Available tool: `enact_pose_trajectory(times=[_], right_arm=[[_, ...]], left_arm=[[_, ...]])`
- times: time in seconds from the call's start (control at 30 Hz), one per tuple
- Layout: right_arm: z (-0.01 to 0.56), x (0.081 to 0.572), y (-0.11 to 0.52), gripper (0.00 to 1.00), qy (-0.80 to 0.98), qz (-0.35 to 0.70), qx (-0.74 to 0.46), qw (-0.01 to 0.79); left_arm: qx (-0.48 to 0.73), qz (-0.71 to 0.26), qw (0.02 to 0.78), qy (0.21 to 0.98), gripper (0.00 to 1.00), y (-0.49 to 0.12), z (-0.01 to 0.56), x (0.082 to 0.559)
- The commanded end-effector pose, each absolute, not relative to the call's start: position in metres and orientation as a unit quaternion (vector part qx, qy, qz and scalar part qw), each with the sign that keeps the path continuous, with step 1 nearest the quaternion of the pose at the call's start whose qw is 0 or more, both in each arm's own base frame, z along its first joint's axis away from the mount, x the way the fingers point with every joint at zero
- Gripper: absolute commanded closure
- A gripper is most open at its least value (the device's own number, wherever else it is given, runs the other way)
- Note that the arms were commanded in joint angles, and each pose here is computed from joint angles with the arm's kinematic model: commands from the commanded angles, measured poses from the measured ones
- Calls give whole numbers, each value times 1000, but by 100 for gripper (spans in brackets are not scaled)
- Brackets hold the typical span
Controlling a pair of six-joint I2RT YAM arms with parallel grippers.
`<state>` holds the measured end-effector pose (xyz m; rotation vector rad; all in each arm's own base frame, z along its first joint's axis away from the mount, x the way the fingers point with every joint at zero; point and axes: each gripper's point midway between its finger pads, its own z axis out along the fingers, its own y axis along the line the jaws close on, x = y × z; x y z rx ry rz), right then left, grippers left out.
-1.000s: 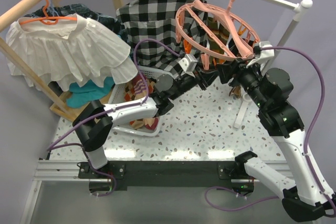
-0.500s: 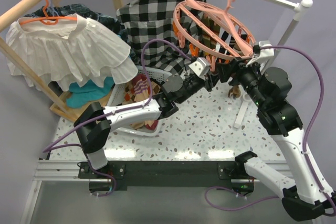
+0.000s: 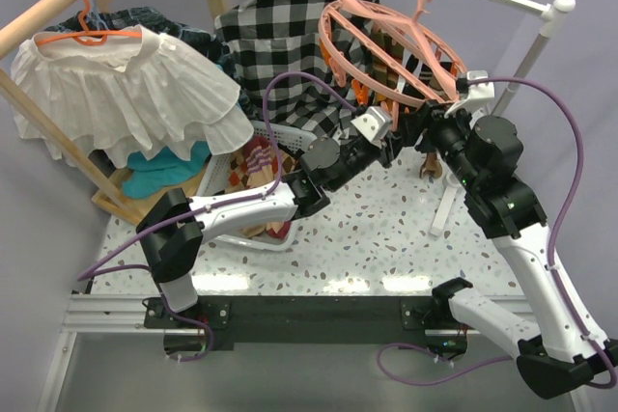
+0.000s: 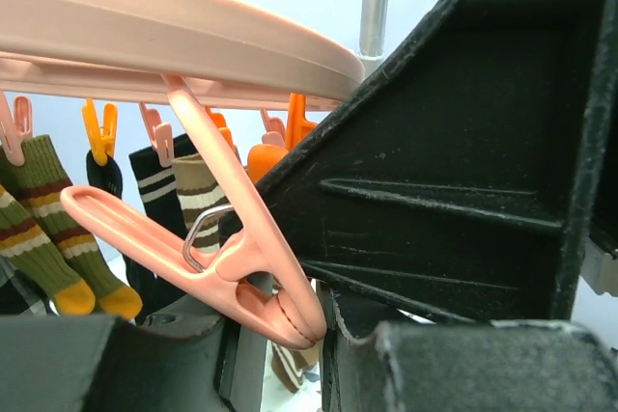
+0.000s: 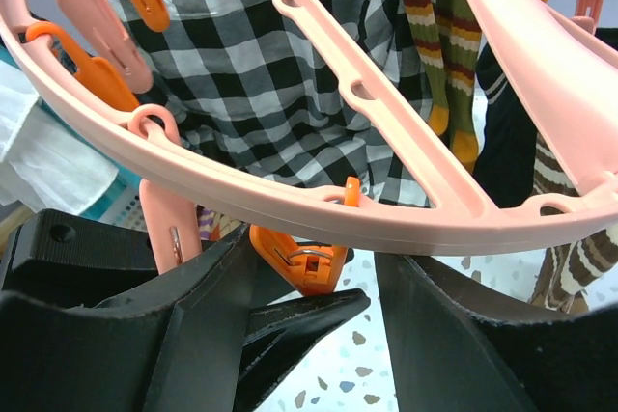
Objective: Clip the socks to the hanger
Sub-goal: Open the clamp at the hanger, then pick up the sock from the bin.
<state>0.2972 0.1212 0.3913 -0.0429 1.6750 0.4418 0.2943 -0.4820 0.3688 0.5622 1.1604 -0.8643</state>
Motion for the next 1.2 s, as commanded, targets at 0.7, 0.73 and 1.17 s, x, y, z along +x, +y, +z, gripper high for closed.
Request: enact_pose_trajectory(times=[0.7,0.73,1.17], right_arm=[[427,296,117,99,686,201,-15,699],[426,296,117,100,687,199,-15,699],[403,295,119,99,707,194,-28,680]], left_arm=[[241,-371,706,553,40,-456,361,282],[240,-367,704,559,37,-448,356,278],[95,-227,592,767,6,-295,232,297]])
